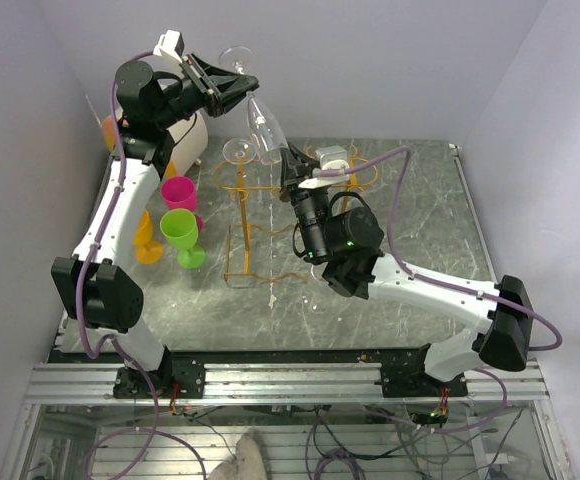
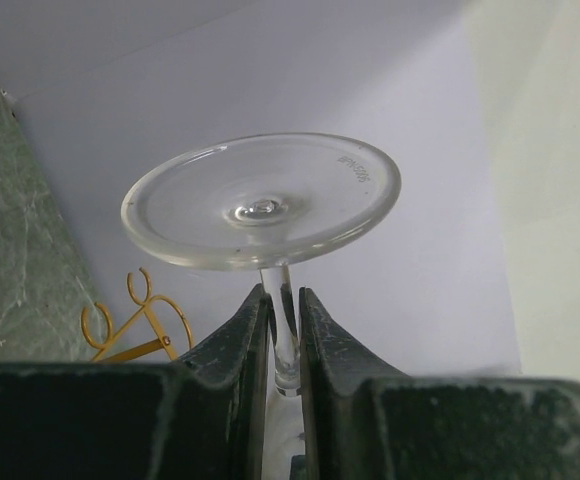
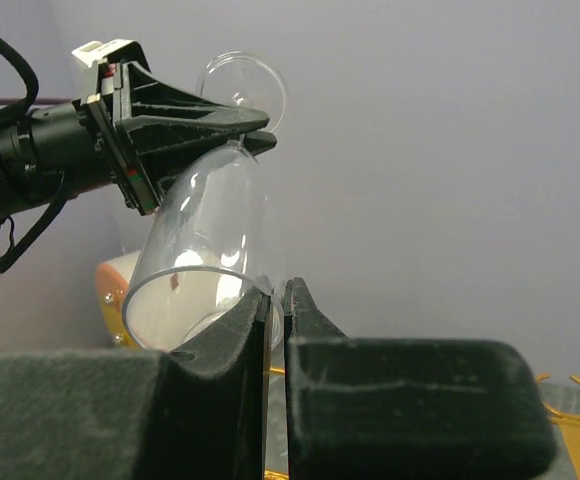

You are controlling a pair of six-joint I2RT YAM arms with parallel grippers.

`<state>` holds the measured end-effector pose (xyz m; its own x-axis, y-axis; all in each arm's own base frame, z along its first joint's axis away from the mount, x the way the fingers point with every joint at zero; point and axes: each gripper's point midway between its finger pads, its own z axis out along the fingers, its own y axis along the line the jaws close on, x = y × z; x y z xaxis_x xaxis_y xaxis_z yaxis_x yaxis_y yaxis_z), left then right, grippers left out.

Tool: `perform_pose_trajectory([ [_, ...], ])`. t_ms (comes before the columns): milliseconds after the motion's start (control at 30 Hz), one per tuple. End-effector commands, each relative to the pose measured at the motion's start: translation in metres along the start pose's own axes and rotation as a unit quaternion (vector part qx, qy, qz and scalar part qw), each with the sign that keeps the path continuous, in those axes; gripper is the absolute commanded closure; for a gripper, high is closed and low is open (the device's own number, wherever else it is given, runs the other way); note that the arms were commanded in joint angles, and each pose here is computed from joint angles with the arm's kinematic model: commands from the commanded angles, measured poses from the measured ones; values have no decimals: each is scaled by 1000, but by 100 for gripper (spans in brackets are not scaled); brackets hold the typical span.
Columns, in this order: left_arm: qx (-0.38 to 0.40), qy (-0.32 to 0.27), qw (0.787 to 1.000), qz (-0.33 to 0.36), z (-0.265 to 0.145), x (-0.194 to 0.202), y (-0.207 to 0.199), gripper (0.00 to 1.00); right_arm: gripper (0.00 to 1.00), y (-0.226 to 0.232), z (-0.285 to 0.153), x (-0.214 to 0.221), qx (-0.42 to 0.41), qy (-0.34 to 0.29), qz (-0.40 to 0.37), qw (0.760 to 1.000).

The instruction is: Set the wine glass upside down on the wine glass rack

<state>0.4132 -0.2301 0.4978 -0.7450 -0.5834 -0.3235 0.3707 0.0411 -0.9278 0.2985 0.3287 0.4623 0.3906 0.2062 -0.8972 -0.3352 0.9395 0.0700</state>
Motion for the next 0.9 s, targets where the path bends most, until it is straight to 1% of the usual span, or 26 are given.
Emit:
perform_pose_trajectory([
  [0,23,2,998,50,-2,-1,-15,93,100,-5,1,-23,15,-26,16,999],
  [33,27,3,998,59,-2,-1,-18,93,98,-4,0,-22,12,-25,14,1000],
  [67,29,4,997,68,-2,-2,-20,93,92,-3,0,-22,7,-24,12,1000],
  [100,26,5,996,79,-2,-3,-20,93,83,-1,0,-21,1,-21,11,1000],
  [133,25,5,995,96,-1,-5,-21,93,67,2,0,-22,-7,-20,9,1000],
  [200,28,5,991,130,-1,-7,-30,93,46,5,-1,-21,-20,-13,7,1000],
  [267,27,1,984,175,-2,-11,-42,93,35,5,-3,-23,-31,-5,5,1000],
  [367,32,-5,967,254,-11,-10,-70,93,29,-2,-10,-27,-31,1,10,999],
  [467,36,-12,946,322,-24,-5,-93,93,26,-15,-18,-40,-29,-1,20,999],
  [533,36,-7,934,355,-34,4,-104,93,26,-24,-25,-49,-30,1,24,999],
  [667,15,31,921,387,-57,31,-91,93,25,-47,-36,-72,-16,-3,29,999],
  [700,8,38,915,402,-65,38,-88,93,25,-53,-38,-77,-11,-6,29,999],
  [733,6,42,902,429,-76,48,-89,93,25,-59,-40,-83,-6,-10,32,999],
  [767,1,47,895,444,-84,55,-85,93,25,-63,-42,-87,-3,-13,35,999],
  [867,-14,68,879,471,-105,75,-74,93,25,-71,-46,-97,2,-19,40,999],
])
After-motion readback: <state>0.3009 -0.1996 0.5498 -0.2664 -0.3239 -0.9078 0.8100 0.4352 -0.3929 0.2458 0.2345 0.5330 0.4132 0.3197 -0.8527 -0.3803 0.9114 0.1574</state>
